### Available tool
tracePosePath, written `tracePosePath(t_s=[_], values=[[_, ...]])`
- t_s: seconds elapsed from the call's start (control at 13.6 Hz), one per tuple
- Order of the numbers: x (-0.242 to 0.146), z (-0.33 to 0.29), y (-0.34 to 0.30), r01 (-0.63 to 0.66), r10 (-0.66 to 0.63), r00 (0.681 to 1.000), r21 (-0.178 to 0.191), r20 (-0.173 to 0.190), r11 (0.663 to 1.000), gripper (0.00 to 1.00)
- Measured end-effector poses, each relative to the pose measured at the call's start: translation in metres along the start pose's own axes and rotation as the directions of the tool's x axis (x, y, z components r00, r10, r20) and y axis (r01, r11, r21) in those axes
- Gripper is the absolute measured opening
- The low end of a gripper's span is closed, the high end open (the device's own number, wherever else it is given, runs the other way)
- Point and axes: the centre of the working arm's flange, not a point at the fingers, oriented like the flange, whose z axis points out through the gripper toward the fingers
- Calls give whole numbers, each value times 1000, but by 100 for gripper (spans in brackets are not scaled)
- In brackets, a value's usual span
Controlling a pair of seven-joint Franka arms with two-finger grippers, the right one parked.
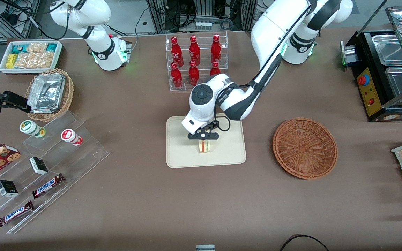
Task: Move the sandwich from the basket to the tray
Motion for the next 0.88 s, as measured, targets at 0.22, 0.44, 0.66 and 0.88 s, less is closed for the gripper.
tracePosePath(t_s=[0.22, 0.44, 0.66, 0.88], values=[[-7, 13, 4, -21, 21, 1000, 21, 3, 1000, 31], [-8, 19, 6, -41, 42, 999, 45, -14, 998, 61], [-1, -3, 8, -21, 22, 999, 35, -34, 999, 90], [3, -71, 5, 20, -19, 998, 17, -64, 1000, 100]])
